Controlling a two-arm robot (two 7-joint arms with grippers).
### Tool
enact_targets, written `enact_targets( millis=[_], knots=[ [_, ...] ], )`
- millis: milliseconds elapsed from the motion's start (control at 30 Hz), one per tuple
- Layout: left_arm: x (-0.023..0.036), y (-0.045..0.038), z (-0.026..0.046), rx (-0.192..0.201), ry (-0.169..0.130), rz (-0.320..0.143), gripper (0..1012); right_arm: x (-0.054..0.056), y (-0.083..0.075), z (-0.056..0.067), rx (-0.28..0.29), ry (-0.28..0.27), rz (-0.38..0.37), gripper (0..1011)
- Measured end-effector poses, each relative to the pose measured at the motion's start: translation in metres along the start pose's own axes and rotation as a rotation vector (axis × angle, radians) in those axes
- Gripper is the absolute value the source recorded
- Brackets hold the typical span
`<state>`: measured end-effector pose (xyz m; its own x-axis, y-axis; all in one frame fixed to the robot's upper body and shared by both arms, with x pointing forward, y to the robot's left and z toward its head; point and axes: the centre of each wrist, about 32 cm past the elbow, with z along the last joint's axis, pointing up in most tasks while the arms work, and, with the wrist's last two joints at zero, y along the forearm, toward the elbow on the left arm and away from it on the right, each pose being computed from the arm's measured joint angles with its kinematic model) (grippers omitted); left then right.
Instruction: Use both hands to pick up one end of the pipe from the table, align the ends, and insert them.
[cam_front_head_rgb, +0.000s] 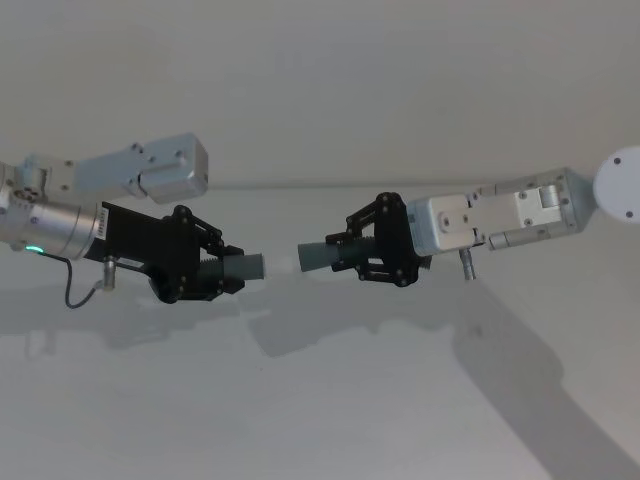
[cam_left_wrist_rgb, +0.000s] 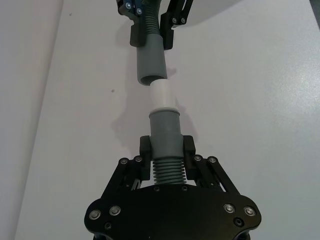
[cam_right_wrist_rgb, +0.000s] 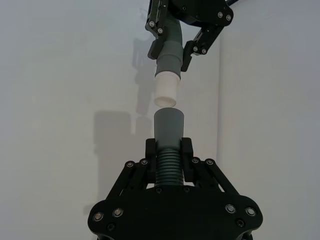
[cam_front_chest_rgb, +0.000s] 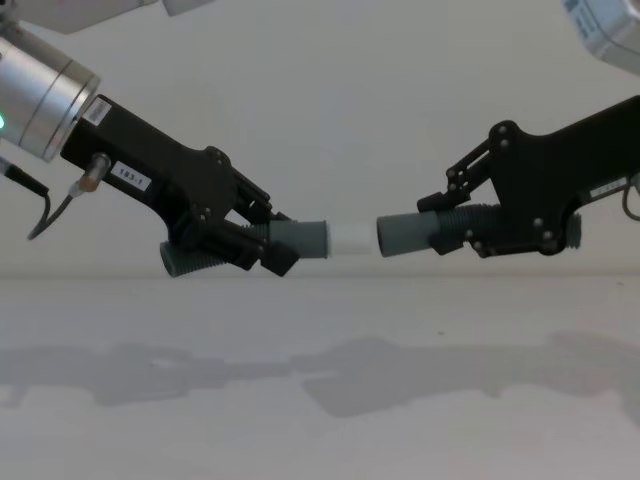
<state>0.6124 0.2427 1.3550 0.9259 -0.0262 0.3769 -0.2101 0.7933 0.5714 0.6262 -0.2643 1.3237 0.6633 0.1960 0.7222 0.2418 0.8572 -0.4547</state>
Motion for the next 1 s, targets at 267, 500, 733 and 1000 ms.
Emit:
enact_targets(
  millis=[267, 500, 733, 1000],
  knots=[
    [0.0, 0.0, 0.0, 0.0, 0.0, 0.0, 336, -0.0005, -0.0008, 0.003, -0.003, 0.003, 0.003, 262],
    [0.0, 0.0, 0.0, 0.0, 0.0, 0.0, 336, -0.001, -0.0009, 0.0051, -0.001, 0.005, 0.013, 262],
    [0.0, 0.0, 0.0, 0.0, 0.0, 0.0, 336, -0.0013, -0.0005, 0.0067, 0.001, 0.006, 0.022, 262],
    [0.0, 0.0, 0.0, 0.0, 0.0, 0.0, 336, -0.0003, -0.0001, 0.008, 0.001, 0.007, 0.025, 262]
  ],
)
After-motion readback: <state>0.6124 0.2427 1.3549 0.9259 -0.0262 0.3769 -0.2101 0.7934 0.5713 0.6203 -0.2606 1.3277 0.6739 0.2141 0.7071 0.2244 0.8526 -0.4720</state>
